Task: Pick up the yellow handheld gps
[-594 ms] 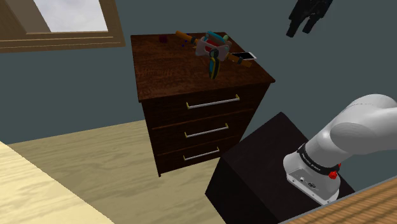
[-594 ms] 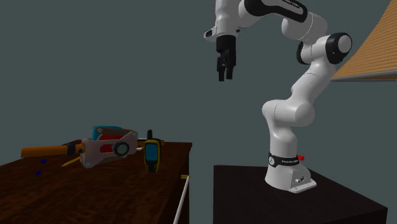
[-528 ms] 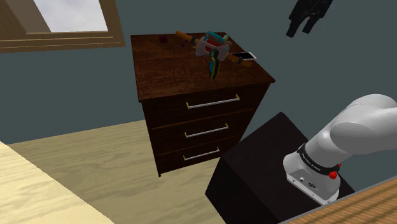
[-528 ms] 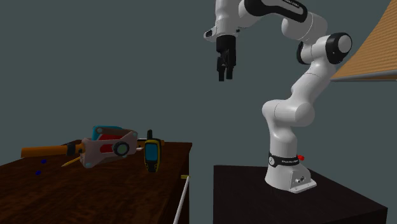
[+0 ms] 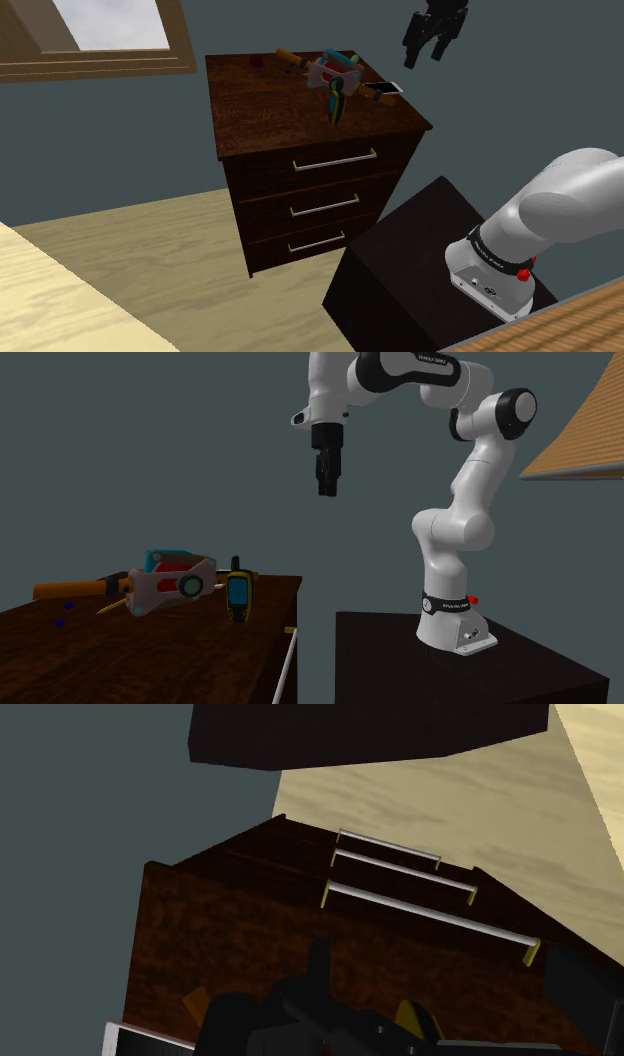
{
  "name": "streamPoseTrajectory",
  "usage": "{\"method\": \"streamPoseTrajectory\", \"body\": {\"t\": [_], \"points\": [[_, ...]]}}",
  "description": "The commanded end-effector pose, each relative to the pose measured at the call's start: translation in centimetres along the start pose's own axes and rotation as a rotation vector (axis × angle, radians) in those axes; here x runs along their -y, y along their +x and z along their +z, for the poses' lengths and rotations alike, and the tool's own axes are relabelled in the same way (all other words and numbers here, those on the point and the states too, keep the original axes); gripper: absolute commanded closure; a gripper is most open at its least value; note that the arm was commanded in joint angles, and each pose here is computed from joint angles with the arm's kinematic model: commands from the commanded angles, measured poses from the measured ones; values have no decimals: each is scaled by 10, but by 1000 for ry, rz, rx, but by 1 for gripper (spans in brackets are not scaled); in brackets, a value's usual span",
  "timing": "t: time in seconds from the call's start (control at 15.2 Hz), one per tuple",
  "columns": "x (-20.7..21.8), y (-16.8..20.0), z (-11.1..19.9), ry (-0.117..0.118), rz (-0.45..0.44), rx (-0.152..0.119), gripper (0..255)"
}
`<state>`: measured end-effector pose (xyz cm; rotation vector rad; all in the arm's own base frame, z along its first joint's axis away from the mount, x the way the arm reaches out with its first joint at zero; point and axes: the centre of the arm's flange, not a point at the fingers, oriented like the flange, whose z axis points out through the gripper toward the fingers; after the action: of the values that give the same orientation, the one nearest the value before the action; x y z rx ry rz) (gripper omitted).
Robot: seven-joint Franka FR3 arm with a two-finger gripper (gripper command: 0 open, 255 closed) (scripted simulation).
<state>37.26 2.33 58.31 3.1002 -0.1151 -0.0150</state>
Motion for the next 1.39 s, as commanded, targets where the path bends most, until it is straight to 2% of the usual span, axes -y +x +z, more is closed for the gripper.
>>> {"method": "streamPoseTrajectory", "body": {"t": [0.0,1.06,1.32], "points": [[10,23,14,-14,1,5,0],[74,201,130,-127,14,50,0],[75,201,151,-127,14,50,0]]}}
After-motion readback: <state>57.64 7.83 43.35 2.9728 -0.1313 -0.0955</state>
